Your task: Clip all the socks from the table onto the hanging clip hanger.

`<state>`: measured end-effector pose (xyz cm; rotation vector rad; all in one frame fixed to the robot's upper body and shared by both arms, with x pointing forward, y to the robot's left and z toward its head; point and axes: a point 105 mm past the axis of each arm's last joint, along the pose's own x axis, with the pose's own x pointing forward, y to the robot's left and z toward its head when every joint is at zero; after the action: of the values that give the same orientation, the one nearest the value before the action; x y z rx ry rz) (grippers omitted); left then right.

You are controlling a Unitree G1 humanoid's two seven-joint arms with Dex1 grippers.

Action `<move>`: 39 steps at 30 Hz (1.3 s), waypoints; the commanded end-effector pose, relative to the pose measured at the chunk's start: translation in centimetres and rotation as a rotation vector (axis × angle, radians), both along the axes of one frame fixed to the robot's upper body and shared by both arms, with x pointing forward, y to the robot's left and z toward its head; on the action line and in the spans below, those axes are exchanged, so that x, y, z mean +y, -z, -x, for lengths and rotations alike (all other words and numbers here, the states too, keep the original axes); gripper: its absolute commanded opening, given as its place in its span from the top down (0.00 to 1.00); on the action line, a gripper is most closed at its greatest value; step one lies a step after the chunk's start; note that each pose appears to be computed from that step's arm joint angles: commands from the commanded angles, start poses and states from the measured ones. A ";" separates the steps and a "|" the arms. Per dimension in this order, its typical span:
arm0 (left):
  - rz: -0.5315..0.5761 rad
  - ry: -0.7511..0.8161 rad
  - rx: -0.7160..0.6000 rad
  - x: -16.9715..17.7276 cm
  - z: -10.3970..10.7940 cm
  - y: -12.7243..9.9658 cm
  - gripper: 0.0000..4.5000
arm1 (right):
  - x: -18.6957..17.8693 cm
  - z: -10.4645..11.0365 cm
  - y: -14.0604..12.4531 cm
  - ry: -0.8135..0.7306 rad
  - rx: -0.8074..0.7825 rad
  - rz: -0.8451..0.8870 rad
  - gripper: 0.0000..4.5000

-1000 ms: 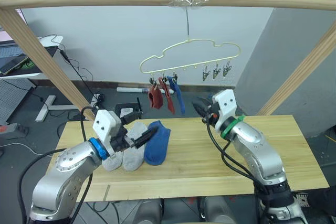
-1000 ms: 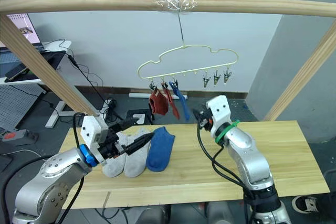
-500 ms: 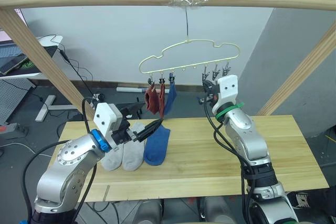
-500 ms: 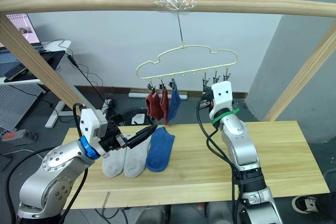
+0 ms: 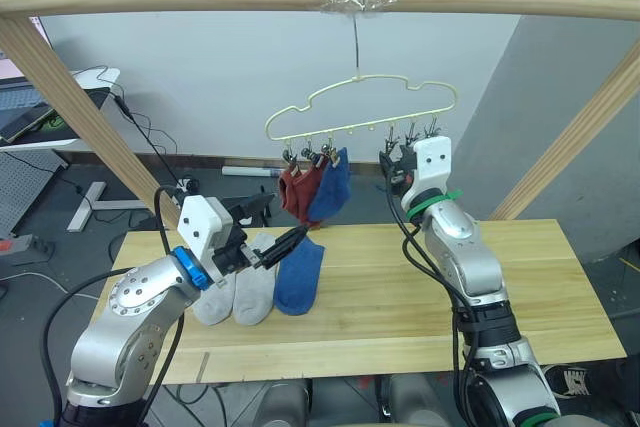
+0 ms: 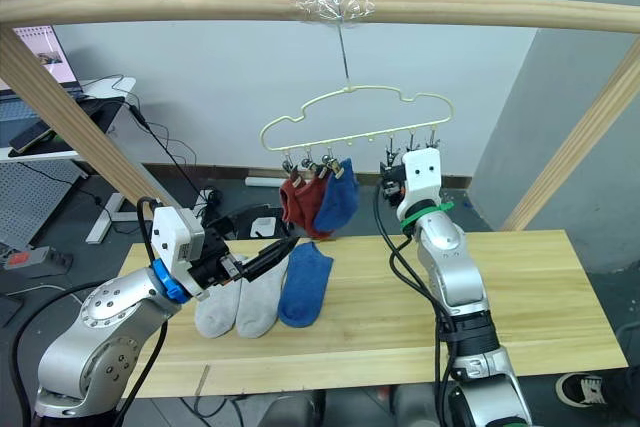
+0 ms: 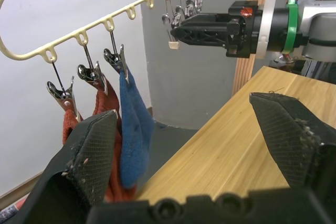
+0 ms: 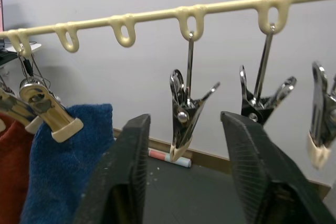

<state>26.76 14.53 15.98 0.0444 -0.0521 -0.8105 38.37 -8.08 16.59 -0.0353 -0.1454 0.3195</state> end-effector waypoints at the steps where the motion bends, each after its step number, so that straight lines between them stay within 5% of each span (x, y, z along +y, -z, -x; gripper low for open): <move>1: -0.005 0.014 -0.046 -0.3 0.1 -0.8 0.00 | 0.4 -0.1 -2.0 0.004 -0.070 -0.019 0.53; 32: 0.012 0.014 -0.027 -0.8 0.6 -0.3 0.00 | 1.3 -1.5 -2.8 0.000 -0.089 -0.064 0.53; 39: 0.095 0.023 -0.069 -0.9 0.6 -1.9 0.00 | 1.3 -1.6 -2.8 0.001 -0.089 -0.063 0.53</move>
<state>26.57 13.93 15.43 -0.0107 -0.0514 -0.8122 40.11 -6.87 17.60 0.0051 -0.1767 0.3135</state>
